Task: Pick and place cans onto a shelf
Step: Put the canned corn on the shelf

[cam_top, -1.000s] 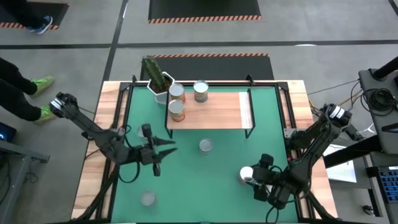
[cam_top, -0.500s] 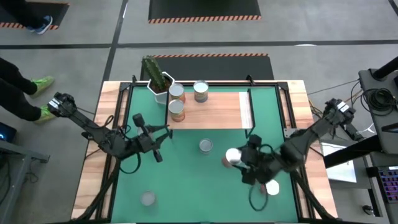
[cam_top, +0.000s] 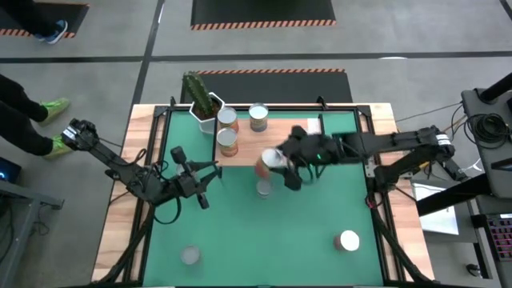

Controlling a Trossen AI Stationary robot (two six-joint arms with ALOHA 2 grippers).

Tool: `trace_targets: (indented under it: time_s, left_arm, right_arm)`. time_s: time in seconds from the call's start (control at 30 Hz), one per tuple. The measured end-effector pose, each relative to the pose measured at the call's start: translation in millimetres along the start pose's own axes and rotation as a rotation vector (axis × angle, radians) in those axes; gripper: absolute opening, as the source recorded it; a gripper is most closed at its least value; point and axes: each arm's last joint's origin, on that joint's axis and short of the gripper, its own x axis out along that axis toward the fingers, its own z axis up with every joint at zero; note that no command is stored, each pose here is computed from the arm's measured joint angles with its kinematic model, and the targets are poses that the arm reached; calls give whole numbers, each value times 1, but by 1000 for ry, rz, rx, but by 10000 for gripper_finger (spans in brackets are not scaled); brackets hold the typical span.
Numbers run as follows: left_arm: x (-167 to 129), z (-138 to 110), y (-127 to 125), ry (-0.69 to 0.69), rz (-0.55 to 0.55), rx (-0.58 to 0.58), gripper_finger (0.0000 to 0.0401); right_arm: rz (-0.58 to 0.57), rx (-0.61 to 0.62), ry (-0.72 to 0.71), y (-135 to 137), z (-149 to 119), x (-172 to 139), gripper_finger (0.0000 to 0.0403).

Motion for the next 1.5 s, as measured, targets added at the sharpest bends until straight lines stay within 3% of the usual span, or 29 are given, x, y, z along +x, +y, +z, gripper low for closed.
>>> trace_targets:
  time_s: [0.2,0.6,0.8,1.5]
  left_arm:
    - [0,0,0,2,-1,4,94]
    - [0,-1,0,4,-2,8,94]
    - [0,-1,0,4,-3,9,94]
    - [0,-1,-1,4,-3,11,94]
  right_arm:
    - [12,-27,12,-28,6,36,299]
    - [-46,-105,136,-47,27,75,299]
    - [-122,-102,191,-49,29,83,299]
    - [-127,-91,225,-52,23,91,299]
